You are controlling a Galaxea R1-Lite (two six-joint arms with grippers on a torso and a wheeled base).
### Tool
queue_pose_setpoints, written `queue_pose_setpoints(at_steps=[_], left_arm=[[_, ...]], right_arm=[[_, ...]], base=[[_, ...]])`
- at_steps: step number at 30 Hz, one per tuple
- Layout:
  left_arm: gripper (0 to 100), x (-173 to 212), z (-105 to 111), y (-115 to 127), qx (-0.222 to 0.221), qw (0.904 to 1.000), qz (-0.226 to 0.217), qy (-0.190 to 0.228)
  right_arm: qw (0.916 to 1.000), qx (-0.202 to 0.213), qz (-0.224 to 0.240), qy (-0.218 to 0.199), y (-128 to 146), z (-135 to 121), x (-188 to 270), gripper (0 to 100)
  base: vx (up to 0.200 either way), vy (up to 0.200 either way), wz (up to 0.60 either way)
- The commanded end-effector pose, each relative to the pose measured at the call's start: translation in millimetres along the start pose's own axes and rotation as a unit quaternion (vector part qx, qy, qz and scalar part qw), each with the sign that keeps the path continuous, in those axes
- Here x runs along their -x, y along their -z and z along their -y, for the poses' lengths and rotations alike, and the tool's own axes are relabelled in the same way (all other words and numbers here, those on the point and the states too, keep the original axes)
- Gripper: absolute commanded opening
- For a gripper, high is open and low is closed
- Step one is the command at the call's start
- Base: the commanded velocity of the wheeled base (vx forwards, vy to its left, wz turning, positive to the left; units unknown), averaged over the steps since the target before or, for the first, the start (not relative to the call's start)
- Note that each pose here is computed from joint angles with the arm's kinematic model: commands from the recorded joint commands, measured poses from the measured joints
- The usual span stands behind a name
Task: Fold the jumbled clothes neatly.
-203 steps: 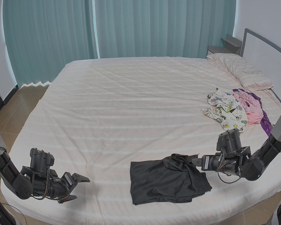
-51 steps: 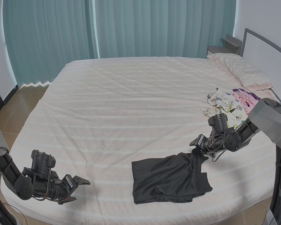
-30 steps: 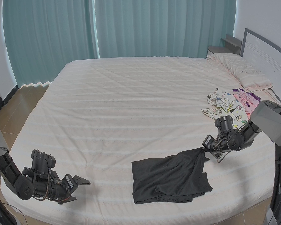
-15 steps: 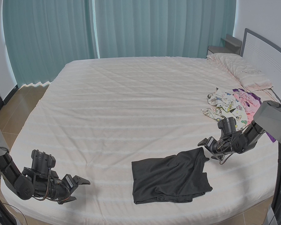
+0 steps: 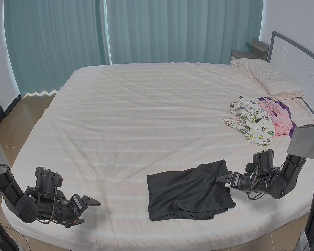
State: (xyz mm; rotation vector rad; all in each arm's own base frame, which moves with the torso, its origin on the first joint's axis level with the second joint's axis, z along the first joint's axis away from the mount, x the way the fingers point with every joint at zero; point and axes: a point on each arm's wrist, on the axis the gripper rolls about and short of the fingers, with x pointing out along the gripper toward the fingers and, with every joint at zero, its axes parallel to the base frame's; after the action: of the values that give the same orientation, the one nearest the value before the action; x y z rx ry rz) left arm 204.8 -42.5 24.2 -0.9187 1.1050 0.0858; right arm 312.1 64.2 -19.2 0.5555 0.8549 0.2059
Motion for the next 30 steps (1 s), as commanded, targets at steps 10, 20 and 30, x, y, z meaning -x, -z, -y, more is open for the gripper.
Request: queue_pose_setpoints(at_steps=[10,20,30], left_arm=[[100,-1,0,0,0.001,1.0000,0.000,-0.002],[100,-2,-1,0,-0.001,1.0000,-0.002,-0.004],[100,-2,-1,0,-0.004,1.0000,-0.002,-0.004]], right_arm=[[0.9989,0.024,-0.040,-0.008,23,-6,-3,100],[0.9981,0.038,-0.049,-0.002,28,-5,-4,0],[0.9972,0.054,-0.050,0.013,32,3,21,0]], base=[[0.000,0.000,0.00],[0.000,0.000,0.00],[0.000,0.000,0.00]])
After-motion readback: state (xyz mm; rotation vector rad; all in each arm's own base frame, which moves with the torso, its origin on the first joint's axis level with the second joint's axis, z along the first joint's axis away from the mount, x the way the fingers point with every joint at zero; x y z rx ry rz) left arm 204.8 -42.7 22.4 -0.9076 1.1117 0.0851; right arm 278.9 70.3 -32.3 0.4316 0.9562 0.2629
